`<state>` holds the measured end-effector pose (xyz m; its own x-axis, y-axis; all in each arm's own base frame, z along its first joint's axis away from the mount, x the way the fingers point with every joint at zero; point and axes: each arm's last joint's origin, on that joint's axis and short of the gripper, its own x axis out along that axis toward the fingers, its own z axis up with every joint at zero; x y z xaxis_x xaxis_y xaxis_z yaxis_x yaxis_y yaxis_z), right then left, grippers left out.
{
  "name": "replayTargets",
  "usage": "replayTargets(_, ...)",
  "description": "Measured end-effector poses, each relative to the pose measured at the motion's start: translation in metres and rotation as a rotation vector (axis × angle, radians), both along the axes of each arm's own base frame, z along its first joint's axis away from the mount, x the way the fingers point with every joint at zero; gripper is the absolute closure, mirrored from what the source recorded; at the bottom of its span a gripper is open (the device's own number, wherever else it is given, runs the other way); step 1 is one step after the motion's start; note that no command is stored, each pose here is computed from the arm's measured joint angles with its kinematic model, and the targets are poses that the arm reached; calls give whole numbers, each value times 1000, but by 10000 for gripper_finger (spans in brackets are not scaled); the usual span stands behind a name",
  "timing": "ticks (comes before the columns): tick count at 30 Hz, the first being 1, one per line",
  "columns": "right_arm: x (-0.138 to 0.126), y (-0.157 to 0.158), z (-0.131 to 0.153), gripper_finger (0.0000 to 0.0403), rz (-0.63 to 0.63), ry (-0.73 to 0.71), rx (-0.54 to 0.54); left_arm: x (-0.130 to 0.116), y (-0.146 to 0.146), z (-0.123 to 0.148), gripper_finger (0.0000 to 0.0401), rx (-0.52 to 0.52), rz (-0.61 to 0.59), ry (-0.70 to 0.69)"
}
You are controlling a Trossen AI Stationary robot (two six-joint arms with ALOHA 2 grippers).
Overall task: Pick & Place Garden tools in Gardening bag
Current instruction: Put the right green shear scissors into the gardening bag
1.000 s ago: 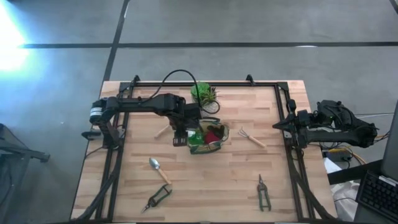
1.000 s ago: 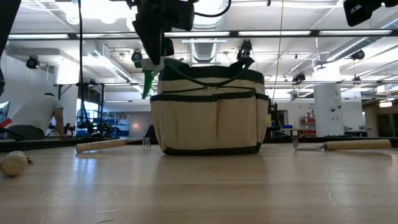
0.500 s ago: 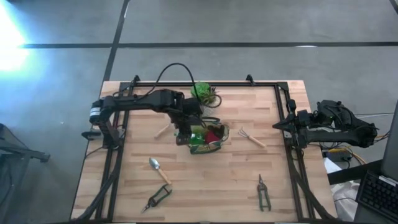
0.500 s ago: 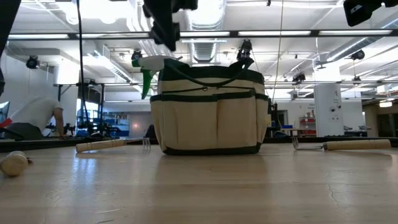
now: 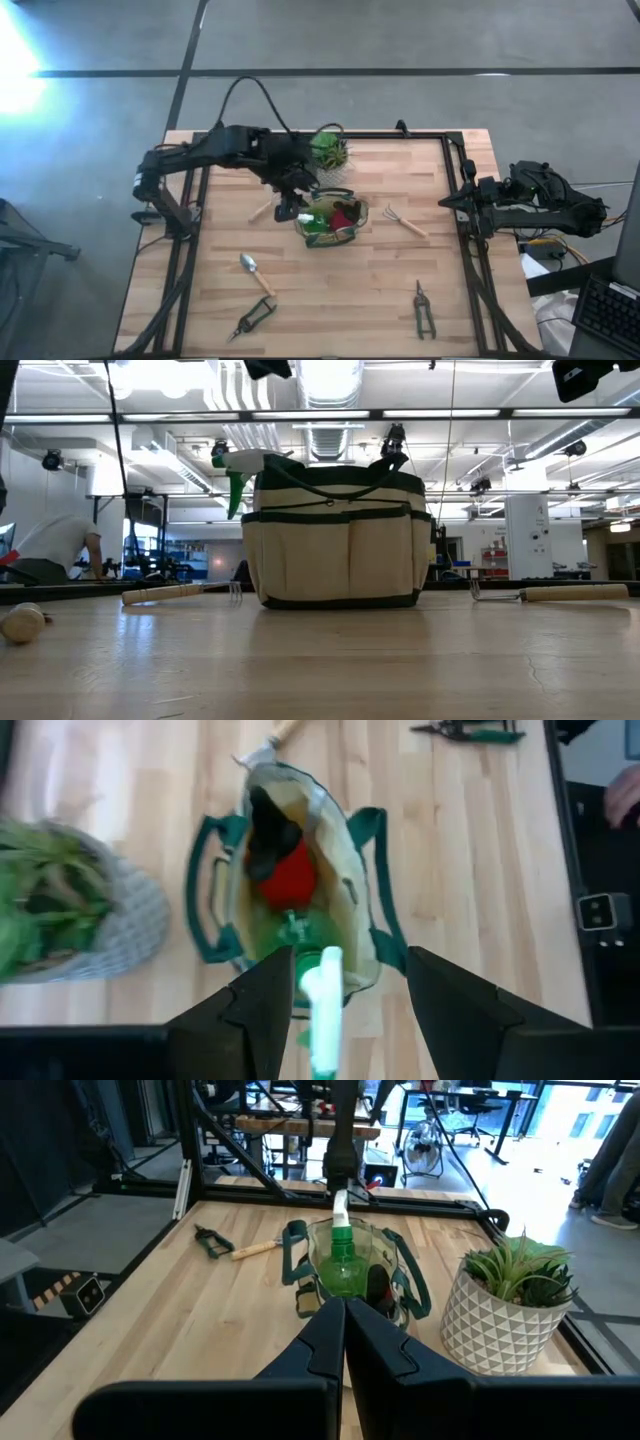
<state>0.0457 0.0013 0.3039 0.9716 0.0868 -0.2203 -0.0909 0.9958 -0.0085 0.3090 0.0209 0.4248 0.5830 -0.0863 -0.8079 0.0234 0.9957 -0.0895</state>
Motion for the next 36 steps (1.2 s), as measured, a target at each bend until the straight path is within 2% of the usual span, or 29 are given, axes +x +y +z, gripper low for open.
replayTargets(14, 0, 0, 0, 394, 0, 0, 0, -35, -1, 35, 206, 112, 14, -188)
replayTargets(21, 0, 0, 0, 394, 0, 0, 0, -46, -3, 46, 206, 184, -38, -366)
replayTargets(26, 0, 0, 0, 394, 0, 0, 0, -54, -3, 33, 206, 231, -55, -508)
replayTargets(36, 0, 0, 0, 394, 0, 0, 0, -74, -5, -37, 206, 243, -25, -743)
